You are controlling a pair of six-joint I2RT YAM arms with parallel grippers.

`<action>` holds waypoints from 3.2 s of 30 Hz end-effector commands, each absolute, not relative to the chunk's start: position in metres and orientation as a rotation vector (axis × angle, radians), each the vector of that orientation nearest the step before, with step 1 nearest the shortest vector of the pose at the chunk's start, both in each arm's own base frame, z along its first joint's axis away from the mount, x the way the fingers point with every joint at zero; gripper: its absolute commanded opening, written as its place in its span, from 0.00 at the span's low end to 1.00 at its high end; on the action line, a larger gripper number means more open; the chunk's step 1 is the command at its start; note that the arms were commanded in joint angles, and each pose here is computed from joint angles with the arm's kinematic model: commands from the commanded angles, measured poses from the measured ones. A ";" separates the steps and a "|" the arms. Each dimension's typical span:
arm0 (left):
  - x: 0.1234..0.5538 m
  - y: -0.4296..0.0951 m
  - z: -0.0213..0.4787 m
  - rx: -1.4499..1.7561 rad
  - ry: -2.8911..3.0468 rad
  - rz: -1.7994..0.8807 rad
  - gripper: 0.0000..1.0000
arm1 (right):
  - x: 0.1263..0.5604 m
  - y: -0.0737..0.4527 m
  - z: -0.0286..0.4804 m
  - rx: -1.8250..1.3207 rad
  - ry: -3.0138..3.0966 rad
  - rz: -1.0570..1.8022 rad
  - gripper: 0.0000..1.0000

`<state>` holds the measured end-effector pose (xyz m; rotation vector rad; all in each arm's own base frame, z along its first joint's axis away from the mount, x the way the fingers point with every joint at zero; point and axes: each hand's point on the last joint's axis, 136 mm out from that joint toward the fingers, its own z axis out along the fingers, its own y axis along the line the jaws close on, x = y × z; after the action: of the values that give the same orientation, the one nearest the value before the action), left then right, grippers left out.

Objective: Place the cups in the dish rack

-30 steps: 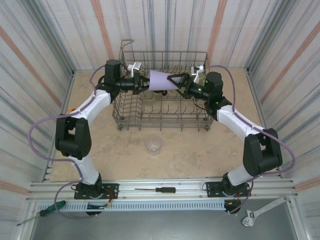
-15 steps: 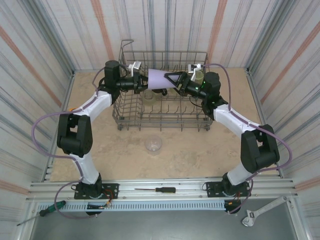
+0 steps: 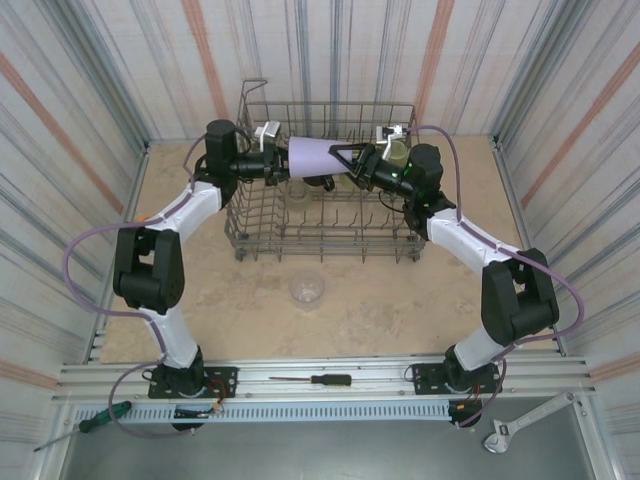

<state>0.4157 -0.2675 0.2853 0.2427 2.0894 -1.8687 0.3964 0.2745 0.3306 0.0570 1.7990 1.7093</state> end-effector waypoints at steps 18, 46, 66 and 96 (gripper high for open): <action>0.417 -0.224 0.325 0.231 2.051 -1.617 0.83 | 0.389 0.247 0.342 0.064 1.818 1.505 0.42; 0.416 -0.156 0.331 0.130 2.128 -0.919 0.99 | 0.397 0.204 0.305 0.073 2.145 0.856 0.36; 0.421 -0.137 0.315 0.011 2.206 -0.796 0.99 | 0.412 0.192 0.276 0.008 2.321 0.404 0.33; 0.423 -0.139 0.309 -0.015 2.228 -0.820 0.99 | 0.462 0.227 0.226 -0.154 2.468 0.078 0.31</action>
<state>0.4242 -0.1436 0.2939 -0.0020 2.2545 -0.8242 0.4625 0.2300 0.2315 -0.1268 2.4423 0.1591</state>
